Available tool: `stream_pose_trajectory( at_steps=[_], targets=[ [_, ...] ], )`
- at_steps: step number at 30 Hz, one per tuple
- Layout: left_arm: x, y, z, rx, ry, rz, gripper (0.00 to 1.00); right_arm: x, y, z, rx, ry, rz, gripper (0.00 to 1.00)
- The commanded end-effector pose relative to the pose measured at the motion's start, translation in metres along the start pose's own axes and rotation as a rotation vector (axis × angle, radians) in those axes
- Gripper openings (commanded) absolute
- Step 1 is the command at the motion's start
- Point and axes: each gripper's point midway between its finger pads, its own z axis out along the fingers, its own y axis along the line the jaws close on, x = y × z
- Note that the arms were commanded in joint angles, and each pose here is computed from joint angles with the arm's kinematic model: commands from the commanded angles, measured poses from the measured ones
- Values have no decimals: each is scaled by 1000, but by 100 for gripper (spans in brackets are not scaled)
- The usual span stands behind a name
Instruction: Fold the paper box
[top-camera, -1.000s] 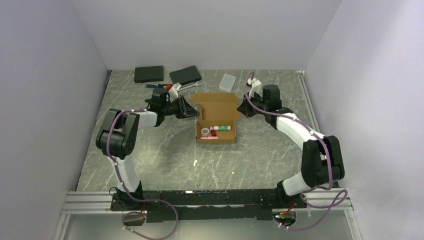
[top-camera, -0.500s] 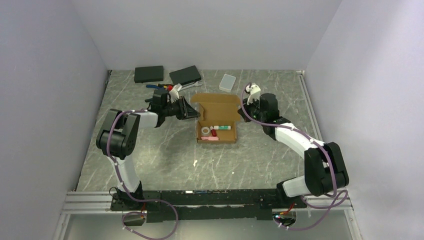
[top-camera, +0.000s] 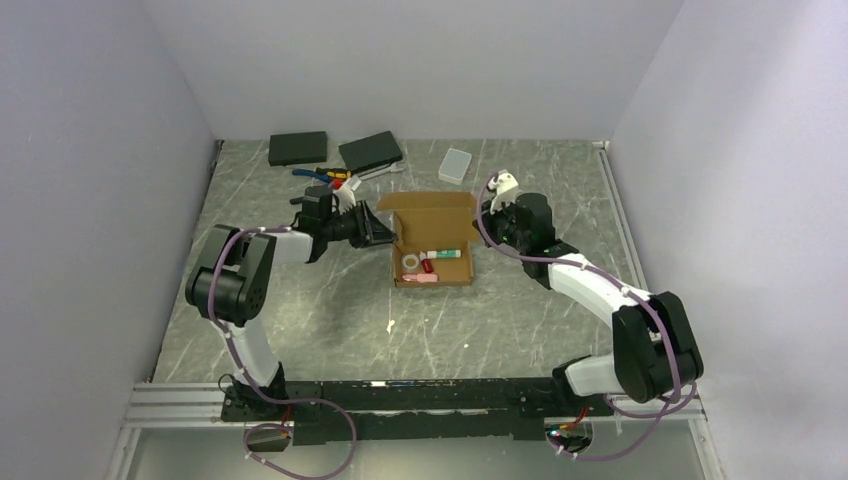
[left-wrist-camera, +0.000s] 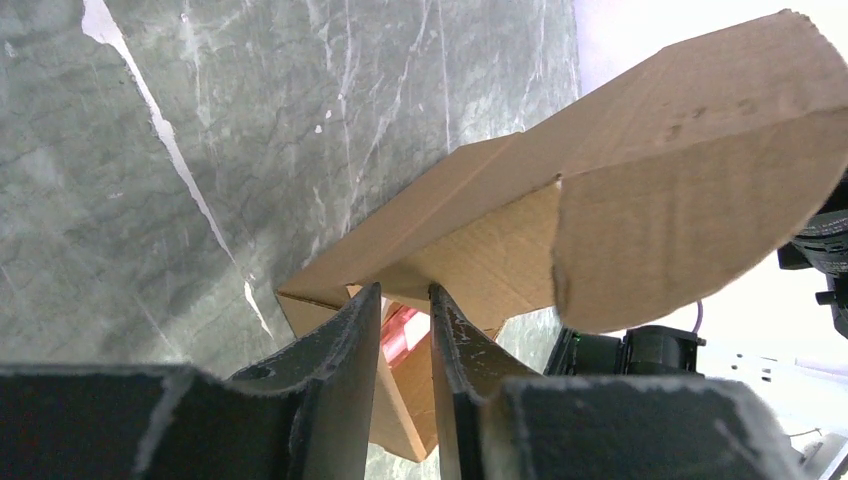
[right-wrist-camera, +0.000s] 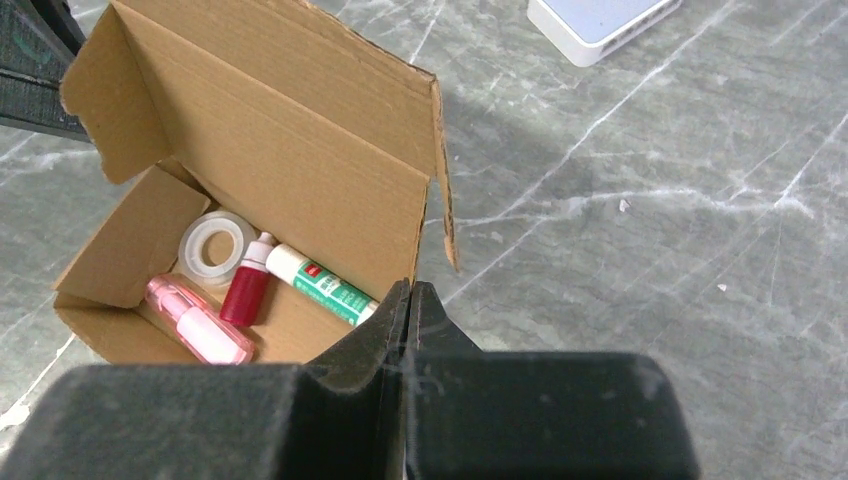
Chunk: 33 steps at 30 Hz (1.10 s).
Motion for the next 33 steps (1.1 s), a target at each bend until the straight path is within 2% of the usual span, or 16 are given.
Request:
stream_pose_trajectory(
  at_steps=[1,13,19,29,33],
  targets=[
    [-11,-19,-8,18,-44,86,30,-22,6,-4,4,-79,-50,0],
    [-1,-19,-15,19,-37,97,31,-14,11,-4,27,-64,-56,0],
    [7,-17,-21,6,-34,99,32,-24,4,-5,67,-90,-78,0],
    [-5,-14,-16,2,-49,89,32,-46,12,4,90,-180,-262,0],
    [-12,-16,-17,-9,-60,99,32,-47,12,8,89,-194,-284,0]
  ],
)
